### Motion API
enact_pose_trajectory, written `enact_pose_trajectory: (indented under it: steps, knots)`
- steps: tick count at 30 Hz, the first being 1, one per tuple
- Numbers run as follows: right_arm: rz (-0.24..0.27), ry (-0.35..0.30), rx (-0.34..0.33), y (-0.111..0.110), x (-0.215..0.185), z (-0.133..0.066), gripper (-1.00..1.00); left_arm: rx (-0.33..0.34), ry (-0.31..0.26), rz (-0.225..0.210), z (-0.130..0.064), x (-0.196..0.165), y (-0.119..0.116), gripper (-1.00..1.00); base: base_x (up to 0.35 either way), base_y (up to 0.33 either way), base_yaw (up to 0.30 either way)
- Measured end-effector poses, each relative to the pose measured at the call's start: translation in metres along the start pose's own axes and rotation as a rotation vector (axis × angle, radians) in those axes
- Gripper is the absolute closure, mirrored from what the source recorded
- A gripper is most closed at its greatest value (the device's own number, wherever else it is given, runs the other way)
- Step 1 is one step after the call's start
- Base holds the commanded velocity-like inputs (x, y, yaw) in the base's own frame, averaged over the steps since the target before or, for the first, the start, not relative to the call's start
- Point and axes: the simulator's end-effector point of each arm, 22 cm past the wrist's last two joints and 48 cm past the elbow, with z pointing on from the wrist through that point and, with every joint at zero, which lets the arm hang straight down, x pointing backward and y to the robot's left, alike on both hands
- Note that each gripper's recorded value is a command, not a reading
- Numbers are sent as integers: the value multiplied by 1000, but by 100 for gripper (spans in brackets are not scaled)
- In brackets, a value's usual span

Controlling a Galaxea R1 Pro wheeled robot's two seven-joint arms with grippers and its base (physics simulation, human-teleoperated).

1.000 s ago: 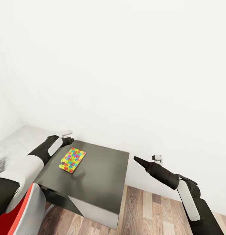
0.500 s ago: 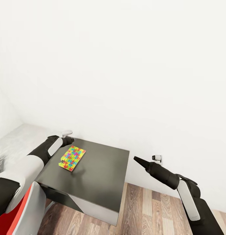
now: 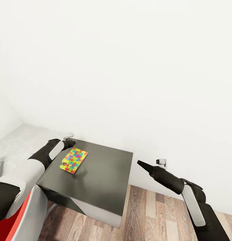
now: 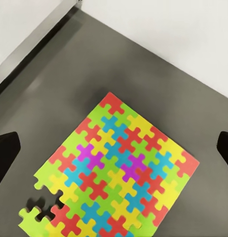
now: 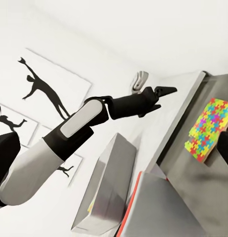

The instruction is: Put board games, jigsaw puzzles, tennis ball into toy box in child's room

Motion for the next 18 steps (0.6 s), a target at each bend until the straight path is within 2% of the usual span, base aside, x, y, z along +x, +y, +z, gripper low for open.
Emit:
enact_pose_trajectory:
  steps: [13,18]
  knots:
    - [18,3,12,-11,4,-1,-100,-4,-25,-9,10,0,2,-100,0,0,0]
    - [26,4,16,-14,6,-1,-100,-6,-53,-18,13,-3,2,-100,0,0,0]
